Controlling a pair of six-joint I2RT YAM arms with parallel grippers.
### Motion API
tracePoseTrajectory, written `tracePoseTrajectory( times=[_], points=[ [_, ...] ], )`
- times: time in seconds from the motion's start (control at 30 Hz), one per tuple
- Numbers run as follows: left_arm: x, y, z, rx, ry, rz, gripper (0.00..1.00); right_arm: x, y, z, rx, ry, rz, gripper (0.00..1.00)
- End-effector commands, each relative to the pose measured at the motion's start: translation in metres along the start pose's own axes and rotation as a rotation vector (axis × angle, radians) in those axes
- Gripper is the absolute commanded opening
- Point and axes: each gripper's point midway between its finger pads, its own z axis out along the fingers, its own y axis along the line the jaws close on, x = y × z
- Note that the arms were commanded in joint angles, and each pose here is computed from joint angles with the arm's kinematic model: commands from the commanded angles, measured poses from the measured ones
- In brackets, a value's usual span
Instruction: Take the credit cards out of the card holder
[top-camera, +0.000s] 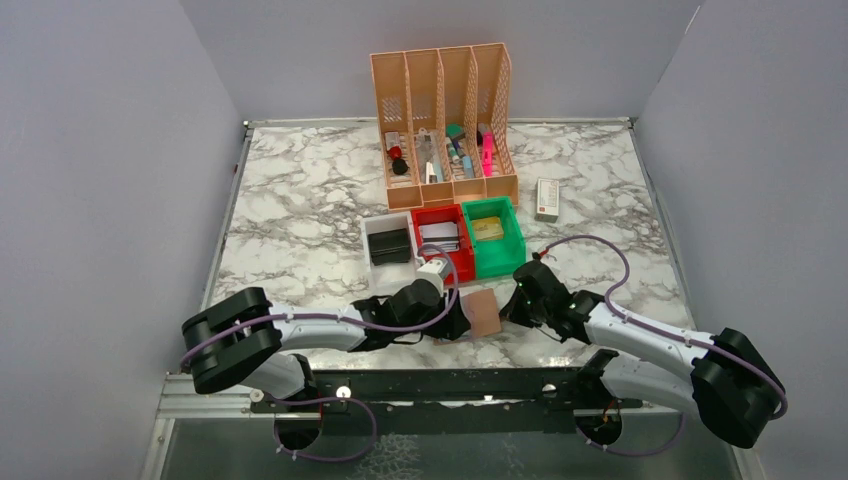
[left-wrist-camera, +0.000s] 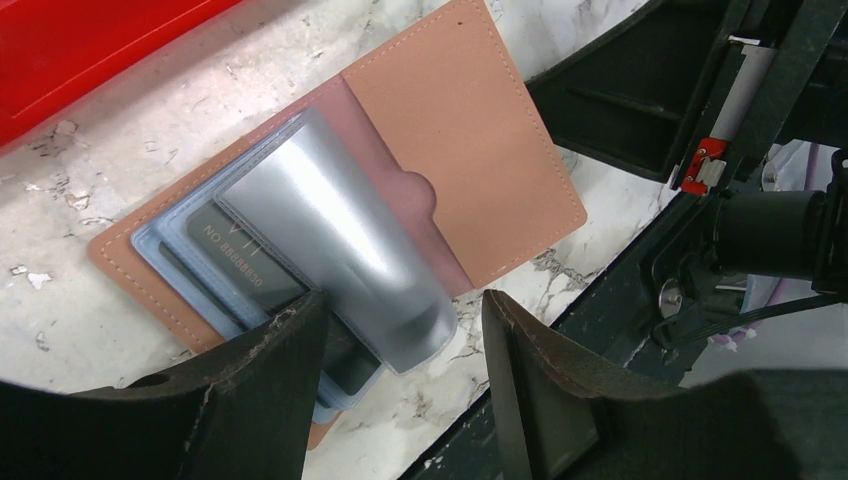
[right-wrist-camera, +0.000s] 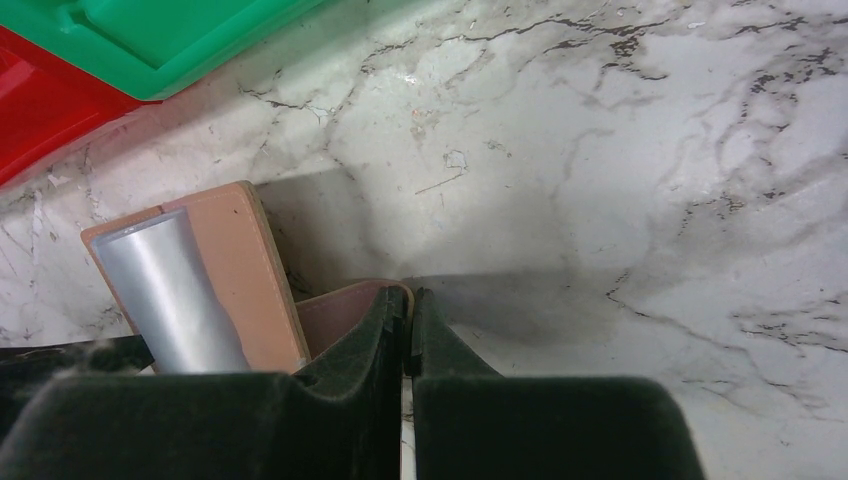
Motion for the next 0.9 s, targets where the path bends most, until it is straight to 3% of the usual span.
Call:
tracePoseTrajectory(
  times=[0.0, 0.33, 0.67, 0.87],
  points=[
    [-0.012, -0.026, 0.003, 0.081, -0.027, 0.006, 0.60, 0.017, -0.015, 0.002, 0.037, 0.064, -0.025, 0.03],
    [-0.021, -0.046, 0.010, 0.138, -0.047, 0.020, 0.60, 0.006, 0.004, -0.012, -0.067, 0.023, -0.046, 0.09],
    [-0.014, -0.057, 0.023, 0.171, -0.020, 0.025, 0.60, -0.015, 0.033, -0.043, -0.223, -0.059, -0.079, 0.38],
    [-0.011, -0.063, 0.026, 0.182, -0.015, 0.035, 0.60, -0.013, 0.050, -0.047, -0.269, -0.009, -0.101, 0.40]
  ],
)
